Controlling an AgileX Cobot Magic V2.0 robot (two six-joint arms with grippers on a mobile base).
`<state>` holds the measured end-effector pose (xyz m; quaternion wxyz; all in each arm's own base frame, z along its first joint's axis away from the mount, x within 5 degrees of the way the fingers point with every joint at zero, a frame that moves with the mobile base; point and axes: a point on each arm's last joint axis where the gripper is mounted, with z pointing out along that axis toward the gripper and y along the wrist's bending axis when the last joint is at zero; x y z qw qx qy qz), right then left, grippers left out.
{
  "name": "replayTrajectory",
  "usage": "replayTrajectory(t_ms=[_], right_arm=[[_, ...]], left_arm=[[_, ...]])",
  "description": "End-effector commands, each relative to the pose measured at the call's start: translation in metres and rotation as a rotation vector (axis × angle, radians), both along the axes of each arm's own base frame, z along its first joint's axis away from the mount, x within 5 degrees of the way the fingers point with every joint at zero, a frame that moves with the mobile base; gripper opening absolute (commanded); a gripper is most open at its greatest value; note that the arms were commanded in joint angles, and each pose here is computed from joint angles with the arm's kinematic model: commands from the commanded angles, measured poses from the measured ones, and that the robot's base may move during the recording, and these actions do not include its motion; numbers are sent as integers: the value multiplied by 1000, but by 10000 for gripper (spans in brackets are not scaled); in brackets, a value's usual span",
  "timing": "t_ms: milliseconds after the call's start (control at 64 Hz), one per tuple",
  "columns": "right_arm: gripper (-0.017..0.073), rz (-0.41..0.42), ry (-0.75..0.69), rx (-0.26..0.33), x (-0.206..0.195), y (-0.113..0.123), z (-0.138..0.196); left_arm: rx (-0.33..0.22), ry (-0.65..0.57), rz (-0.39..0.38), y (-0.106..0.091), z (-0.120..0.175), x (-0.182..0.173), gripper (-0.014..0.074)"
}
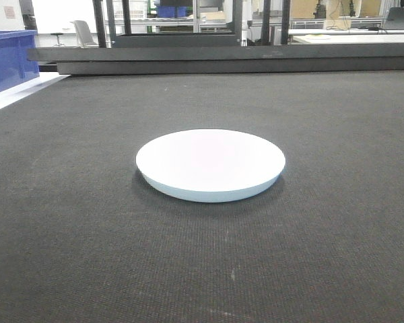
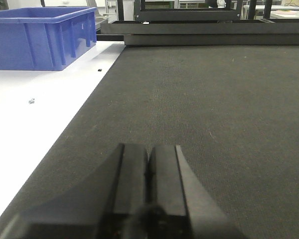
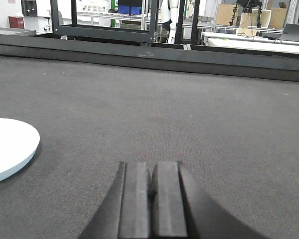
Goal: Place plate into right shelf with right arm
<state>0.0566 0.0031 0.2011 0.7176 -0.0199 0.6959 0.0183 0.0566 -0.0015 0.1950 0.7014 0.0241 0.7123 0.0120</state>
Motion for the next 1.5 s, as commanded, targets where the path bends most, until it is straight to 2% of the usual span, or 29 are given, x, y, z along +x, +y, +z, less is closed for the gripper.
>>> replayTrajectory(t_ms=[0,484,766,797,875,922,1031,1109,1312,1391,1484], right_arm=[[56,-4,-111,-2,-2,0,11],[56,-4,-112,-2,-2,0,11],[56,-9,-166,2,-3,-1,16],[56,-8,-179,15,-3,-1,18],[56,3,-175,99,-6,-1,31],[56,9,-145,114,-7,-1,41],[65,20,-24,105,-9,1,68],[139,22,28,102,-3,2,89],[482,15,178,83,35,4,122],[540,13,266,76,55,5,129],[538,21,390,66,86,8,139]], left_arm=[[-6,-82,17,2,5,-1,-47],[-6,-82,17,2,5,-1,-47],[-6,-82,17,2,5,-1,-47],[-6,-82,17,2,5,-1,-47],[-6,-82,17,2,5,-1,-47],[-6,-82,17,2,5,-1,-47],[-6,-82,17,2,5,-1,-47],[-6,-82,17,2,5,-1,-47],[-6,-82,17,2,5,-1,-47],[-6,-82,17,2,5,-1,-47],[-6,-82,17,2,5,-1,-47]])
